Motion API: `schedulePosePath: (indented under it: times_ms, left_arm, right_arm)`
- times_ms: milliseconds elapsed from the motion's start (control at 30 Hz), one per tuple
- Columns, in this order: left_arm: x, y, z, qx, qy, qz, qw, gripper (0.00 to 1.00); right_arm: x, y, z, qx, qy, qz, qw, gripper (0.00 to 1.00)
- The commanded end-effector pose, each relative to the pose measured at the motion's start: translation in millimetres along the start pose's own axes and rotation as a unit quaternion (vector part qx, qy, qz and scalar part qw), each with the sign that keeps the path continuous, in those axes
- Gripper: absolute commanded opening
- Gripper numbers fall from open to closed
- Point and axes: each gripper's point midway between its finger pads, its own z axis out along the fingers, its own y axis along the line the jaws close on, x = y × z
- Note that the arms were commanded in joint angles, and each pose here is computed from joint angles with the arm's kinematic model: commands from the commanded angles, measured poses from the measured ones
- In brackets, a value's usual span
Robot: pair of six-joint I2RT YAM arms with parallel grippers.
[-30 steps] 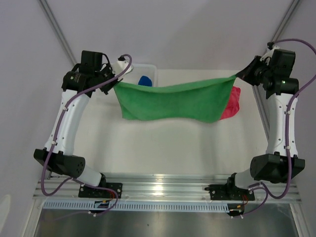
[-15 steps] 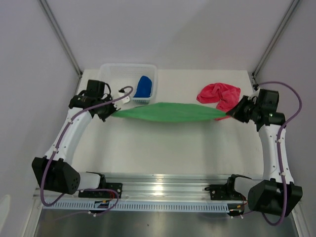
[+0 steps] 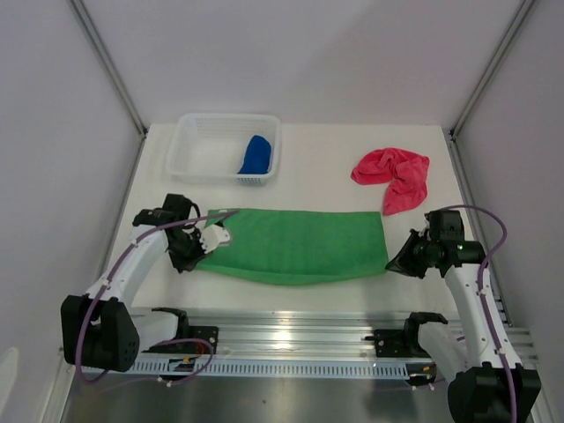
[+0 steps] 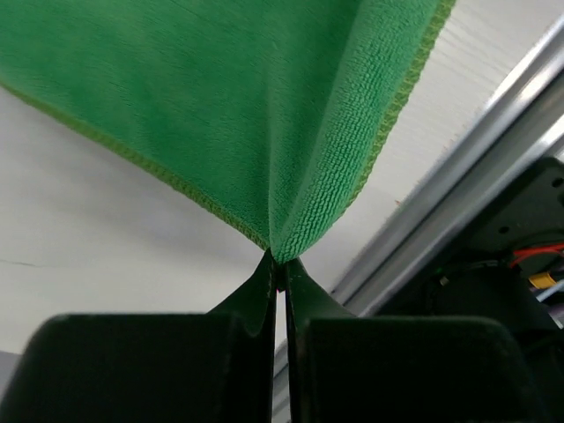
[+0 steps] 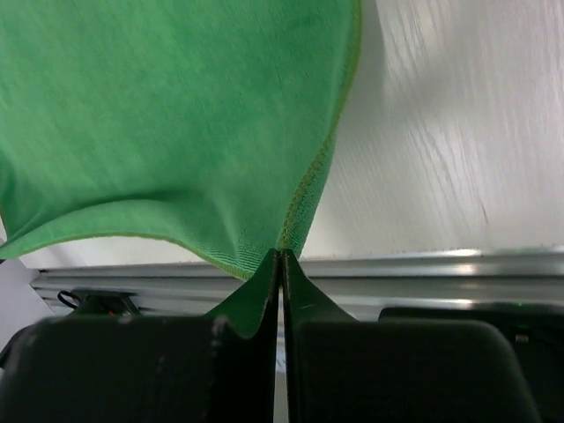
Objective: Roll the towels
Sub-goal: Flatten the towel, then fold the towel
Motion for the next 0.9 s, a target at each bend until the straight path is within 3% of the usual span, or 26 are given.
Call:
schedulePosePath:
  times_ms: [0,300,467,633,867]
  left_arm:
    - [15.0,-24.7,-1.0,0.031,0.006,0.006,0.999,0.01]
    - [4.8,-15.1,-16.5,0.016,-0.026,-0.004,1.000,0.01]
    - [-21.0,27.0,-17.3,-0.017,-0.044,-0.030,0.998,0.01]
    - [-47.6,66.4,-6.1,0.006,-0.042,-0.081,0.996,0.01]
    - [-63.1,108.2,9.8,0.005,-0.036,-0.135,0.990,0.01]
  right_arm:
    - [18.6,-8.3,-11.6,0.030,0.013,0.027,0.999,0.00]
    - [-12.9,13.0,-31.2,0.020,-0.029,0.015,0.999,0.00]
    - [-53.3,26.3,-6.5,0.009,-0.054,-0.008,0.998,0.00]
    - [-108.6,42.6,27.0,0.003,-0.082,-0.033,0.996,0.00]
    - [-162.0,36.6,91.5,0.043,-0.069,-0.047,0.996,0.00]
